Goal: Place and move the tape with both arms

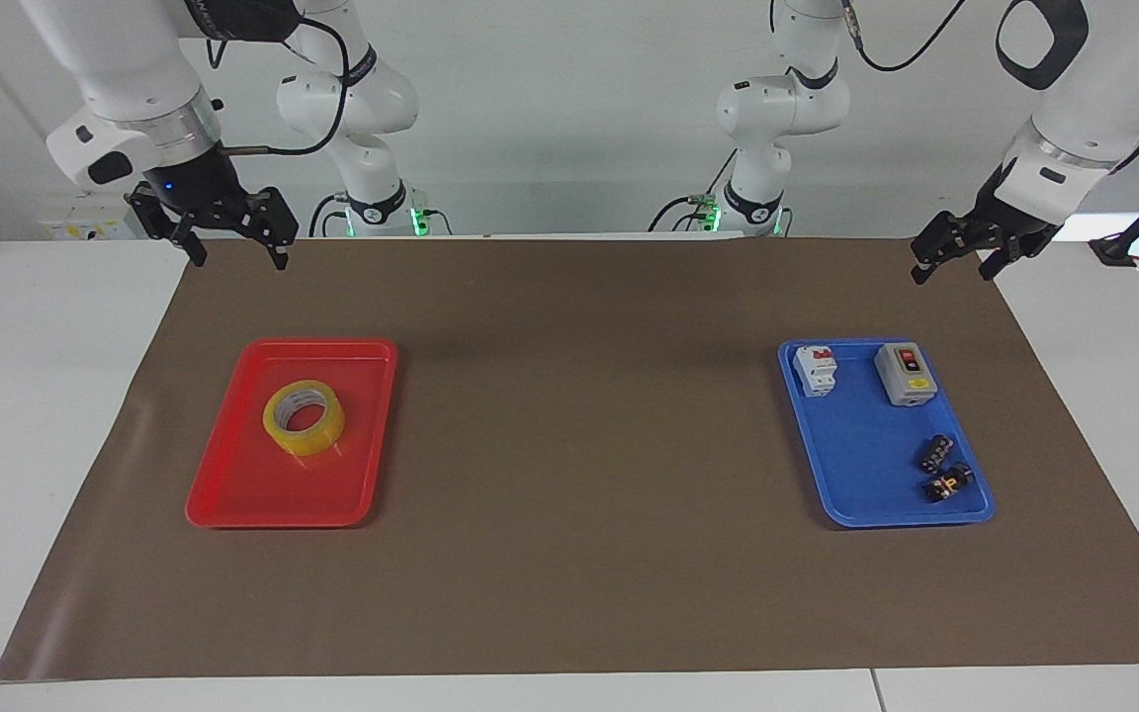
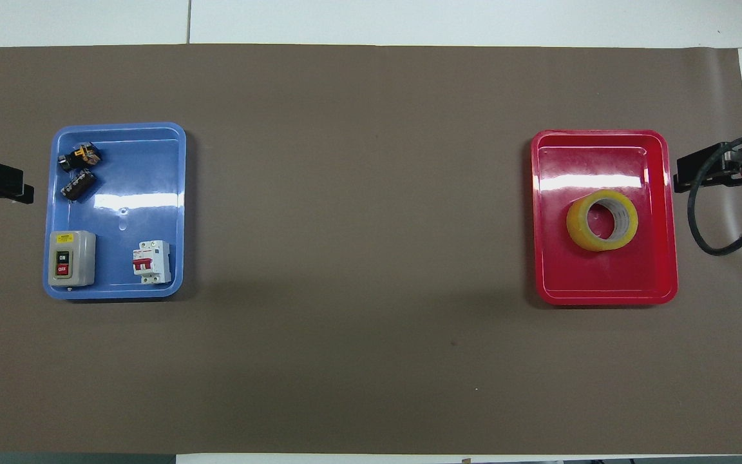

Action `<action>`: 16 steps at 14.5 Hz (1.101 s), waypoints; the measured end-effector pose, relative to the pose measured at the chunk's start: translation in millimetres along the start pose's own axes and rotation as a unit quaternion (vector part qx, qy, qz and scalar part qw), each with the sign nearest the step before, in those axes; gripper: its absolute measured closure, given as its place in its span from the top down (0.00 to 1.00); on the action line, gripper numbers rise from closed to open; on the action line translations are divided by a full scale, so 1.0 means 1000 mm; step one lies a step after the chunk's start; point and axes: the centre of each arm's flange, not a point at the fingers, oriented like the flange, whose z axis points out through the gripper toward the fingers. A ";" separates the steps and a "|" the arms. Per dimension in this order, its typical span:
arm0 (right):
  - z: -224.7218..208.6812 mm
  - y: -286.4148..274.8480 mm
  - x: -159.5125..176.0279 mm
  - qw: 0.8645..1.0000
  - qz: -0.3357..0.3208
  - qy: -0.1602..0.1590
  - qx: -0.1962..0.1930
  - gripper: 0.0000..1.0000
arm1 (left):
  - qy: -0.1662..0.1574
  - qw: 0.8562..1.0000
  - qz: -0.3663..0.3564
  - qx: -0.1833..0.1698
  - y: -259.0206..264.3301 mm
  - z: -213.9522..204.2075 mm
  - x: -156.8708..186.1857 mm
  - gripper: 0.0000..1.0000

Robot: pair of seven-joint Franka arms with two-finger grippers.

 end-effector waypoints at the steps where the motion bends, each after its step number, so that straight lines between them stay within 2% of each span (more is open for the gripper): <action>1: -0.001 0.000 -0.001 1.000 -0.002 -0.005 0.000 1.00 | 0.000 1.000 0.000 0.000 0.000 0.000 0.000 1.00; 5: -0.013 0.004 -0.004 1.000 -0.014 -0.008 0.000 1.00 | 0.000 1.000 0.000 0.000 0.000 0.000 0.000 1.00; 16: -0.006 0.008 0.000 0.999 -0.033 -0.015 0.000 1.00 | 0.000 1.000 0.000 0.000 0.000 0.000 0.000 1.00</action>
